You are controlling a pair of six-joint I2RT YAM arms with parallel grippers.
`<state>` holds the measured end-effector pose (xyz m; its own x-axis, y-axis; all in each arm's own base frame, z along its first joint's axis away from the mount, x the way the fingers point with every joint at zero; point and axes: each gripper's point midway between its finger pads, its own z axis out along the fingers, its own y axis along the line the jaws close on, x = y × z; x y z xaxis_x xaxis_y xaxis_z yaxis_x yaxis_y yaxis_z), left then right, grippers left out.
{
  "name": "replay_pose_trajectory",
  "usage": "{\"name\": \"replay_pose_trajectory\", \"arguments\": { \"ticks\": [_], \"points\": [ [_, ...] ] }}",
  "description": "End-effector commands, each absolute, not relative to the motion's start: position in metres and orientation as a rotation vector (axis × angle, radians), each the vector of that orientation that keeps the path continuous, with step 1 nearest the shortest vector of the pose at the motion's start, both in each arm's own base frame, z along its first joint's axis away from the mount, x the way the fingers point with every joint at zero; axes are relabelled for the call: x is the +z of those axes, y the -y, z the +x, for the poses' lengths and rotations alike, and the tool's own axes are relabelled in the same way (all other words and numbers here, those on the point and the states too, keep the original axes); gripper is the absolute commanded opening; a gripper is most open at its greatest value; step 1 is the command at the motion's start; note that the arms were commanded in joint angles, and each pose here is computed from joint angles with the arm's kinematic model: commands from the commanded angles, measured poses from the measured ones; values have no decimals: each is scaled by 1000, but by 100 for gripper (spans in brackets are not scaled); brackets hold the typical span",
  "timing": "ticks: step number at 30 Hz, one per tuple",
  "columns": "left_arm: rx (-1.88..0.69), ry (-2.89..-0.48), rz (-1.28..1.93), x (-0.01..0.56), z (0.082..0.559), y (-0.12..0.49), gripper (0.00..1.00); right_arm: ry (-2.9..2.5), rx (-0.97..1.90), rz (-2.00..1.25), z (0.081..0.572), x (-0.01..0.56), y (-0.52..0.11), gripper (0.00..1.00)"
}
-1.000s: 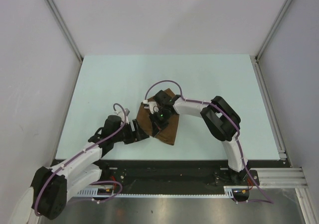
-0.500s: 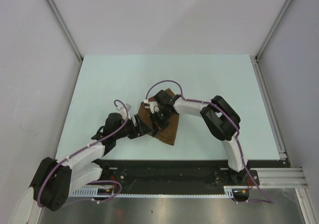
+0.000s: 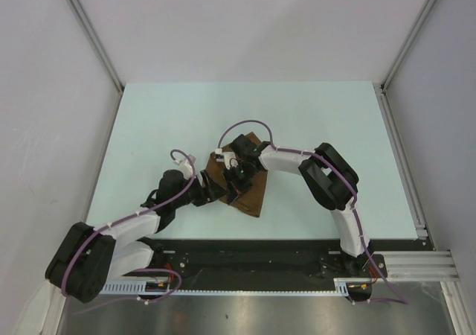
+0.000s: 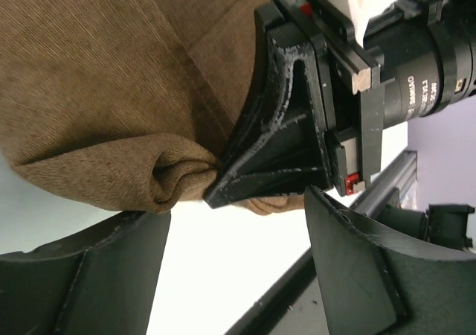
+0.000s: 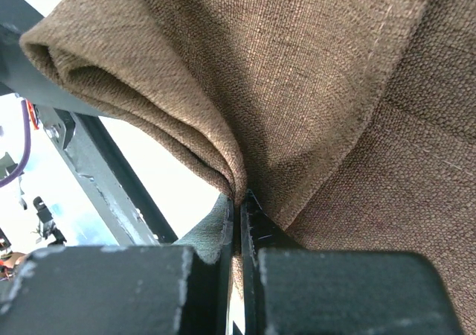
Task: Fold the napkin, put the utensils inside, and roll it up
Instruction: Roll the napkin with the utensil
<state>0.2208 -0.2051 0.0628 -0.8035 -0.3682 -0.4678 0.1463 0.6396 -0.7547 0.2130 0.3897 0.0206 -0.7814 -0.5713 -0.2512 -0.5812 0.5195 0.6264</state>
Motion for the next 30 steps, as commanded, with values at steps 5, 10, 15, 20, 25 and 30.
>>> {"name": "replay_pose_trajectory", "arguments": {
  "ticks": [5,10,15,20,25,30],
  "points": [
    [-1016,-2143,-155,68,237,195,75,-2811,1069,-1016,206,-9,-381,0],
    [-1015,-2088,-208,71,243,182,73,-2816,1069,-1012,203,-11,-380,0],
    [-1074,-2063,-188,79,245,188,72,-2828,1071,-1006,202,-14,-378,0],
    [-1210,-2045,-133,88,235,203,71,-2823,1076,-999,203,-13,-379,0],
    [-1274,-2070,-130,85,227,210,71,-2828,1073,-986,205,-14,-379,0],
    [-1274,-2054,-136,87,229,210,71,-2828,1078,-985,203,-13,-380,0]
  ]
}}
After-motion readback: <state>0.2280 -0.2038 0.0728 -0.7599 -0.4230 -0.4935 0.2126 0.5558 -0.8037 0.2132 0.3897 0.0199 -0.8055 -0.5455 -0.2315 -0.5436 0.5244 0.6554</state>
